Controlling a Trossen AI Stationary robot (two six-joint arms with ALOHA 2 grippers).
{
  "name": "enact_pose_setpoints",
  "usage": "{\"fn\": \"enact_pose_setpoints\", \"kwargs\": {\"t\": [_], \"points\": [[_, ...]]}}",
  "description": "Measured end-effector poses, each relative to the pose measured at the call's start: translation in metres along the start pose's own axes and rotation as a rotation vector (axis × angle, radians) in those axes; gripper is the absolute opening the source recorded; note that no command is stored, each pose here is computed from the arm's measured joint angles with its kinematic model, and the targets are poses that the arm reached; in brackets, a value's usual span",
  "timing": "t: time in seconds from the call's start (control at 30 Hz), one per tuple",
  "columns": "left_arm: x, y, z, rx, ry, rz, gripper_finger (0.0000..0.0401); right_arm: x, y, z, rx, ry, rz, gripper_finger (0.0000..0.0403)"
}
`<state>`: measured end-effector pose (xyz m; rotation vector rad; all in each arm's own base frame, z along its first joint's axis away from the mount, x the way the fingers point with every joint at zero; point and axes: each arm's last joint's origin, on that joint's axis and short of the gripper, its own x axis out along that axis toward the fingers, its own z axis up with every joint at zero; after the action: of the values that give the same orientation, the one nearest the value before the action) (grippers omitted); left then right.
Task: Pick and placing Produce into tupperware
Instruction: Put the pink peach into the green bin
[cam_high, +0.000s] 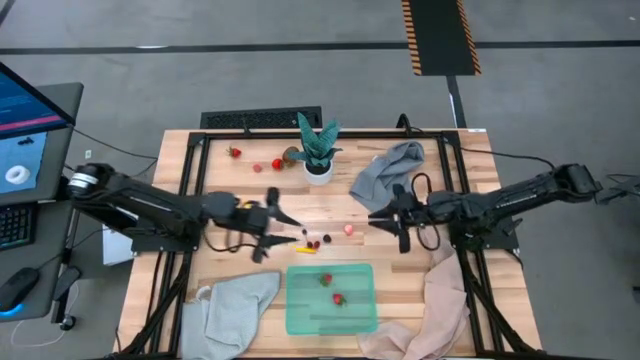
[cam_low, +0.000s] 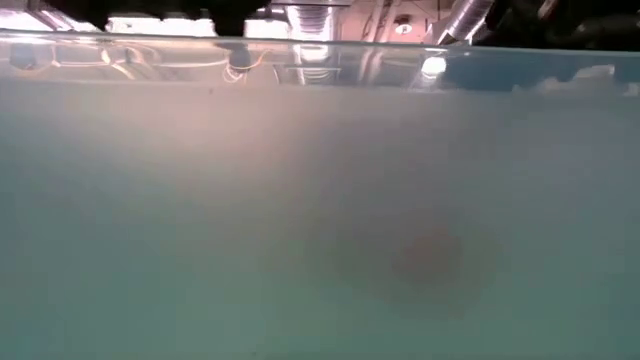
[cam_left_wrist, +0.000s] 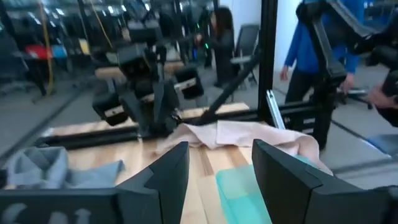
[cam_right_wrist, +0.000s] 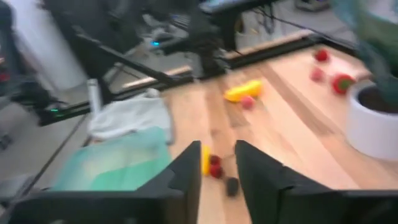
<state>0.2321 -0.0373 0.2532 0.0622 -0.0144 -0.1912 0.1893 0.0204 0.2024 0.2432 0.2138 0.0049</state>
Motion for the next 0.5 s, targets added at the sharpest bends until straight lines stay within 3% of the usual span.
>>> {"fn": "enact_pose_setpoints", "kwargs": {"t": [0.27, 0.5], "points": [[-0.054, -0.002, -0.032, -0.048, -0.215, 0.091, 0.0167, 0.012, -0.017, -0.005, -0.024, 0.069, -0.141, 0.0248], [-0.061, -0.001, -0.049, -0.073, -0.155, 0.16, 0.0167, 0.041, -0.013, -0.002, -0.051, 0.194, -0.109, 0.0265]]}}
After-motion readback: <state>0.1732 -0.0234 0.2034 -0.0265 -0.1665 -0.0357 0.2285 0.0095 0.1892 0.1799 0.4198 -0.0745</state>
